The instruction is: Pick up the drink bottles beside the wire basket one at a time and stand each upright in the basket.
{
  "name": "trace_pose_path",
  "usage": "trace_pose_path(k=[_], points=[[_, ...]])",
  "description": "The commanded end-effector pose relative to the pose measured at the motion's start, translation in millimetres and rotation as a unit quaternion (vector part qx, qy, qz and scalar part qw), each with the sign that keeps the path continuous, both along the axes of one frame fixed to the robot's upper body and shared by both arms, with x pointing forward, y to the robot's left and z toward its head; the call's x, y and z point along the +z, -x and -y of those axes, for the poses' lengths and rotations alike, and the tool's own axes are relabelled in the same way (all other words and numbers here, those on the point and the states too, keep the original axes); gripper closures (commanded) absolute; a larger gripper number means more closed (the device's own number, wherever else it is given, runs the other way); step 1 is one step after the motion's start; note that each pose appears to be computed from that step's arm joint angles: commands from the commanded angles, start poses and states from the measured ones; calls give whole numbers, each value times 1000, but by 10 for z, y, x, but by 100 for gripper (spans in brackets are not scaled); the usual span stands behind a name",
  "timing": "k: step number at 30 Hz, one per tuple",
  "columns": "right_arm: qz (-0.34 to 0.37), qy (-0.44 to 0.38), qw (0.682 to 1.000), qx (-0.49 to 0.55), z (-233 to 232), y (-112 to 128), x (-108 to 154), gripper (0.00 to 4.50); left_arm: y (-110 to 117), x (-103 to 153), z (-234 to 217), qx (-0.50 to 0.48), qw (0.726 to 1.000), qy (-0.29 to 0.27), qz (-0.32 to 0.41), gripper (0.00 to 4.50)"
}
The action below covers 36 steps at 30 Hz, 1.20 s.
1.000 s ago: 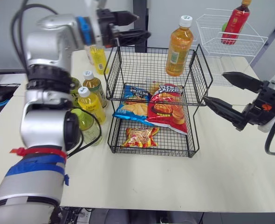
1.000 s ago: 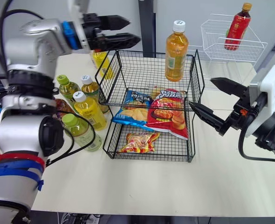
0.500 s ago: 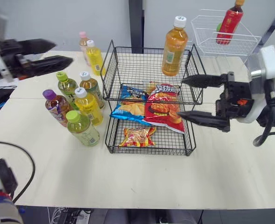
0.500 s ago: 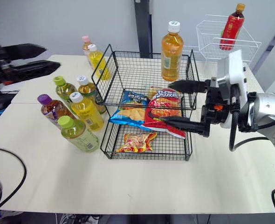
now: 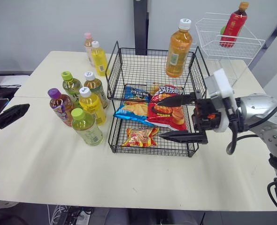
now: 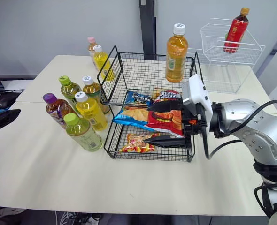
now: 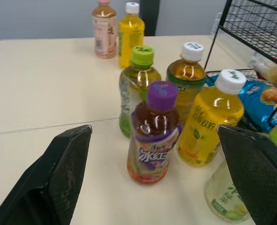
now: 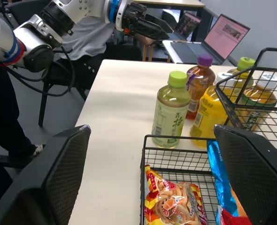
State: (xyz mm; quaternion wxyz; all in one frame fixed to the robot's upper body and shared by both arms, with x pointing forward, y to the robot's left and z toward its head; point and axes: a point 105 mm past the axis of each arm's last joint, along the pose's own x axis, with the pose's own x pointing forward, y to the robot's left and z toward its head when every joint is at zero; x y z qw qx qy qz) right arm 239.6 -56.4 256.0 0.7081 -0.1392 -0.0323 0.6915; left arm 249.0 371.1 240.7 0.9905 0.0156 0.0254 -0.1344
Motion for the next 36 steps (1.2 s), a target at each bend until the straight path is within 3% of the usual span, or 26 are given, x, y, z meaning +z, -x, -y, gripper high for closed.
trace_pose_path(k=[1, 10, 20, 25, 29, 36], points=[[22, 7, 1000, -11, -41, 28, 18, 0, -81, 48, 109, 0, 999, -20, 35, 4], [20, -28, 998, -43, -82, 31, 58, 0, -478, 3, 236, 39, 996, -10, 79, 4], [20, -53, 995, -78, -54, 19, 81, 0, -853, -31, 335, 32, 997, -28, 63, 4], [17, -55, 995, -81, -47, 37, 81, 0, -936, -74, 426, 0, 998, -48, 46, 4], [16, -59, 995, -83, -44, 50, 83, 0, -957, -48, 401, 1, 997, -53, 47, 95], [19, -69, 993, -98, -27, 35, 100, 0, -959, -42, 453, -15, 997, -49, 53, 309]])
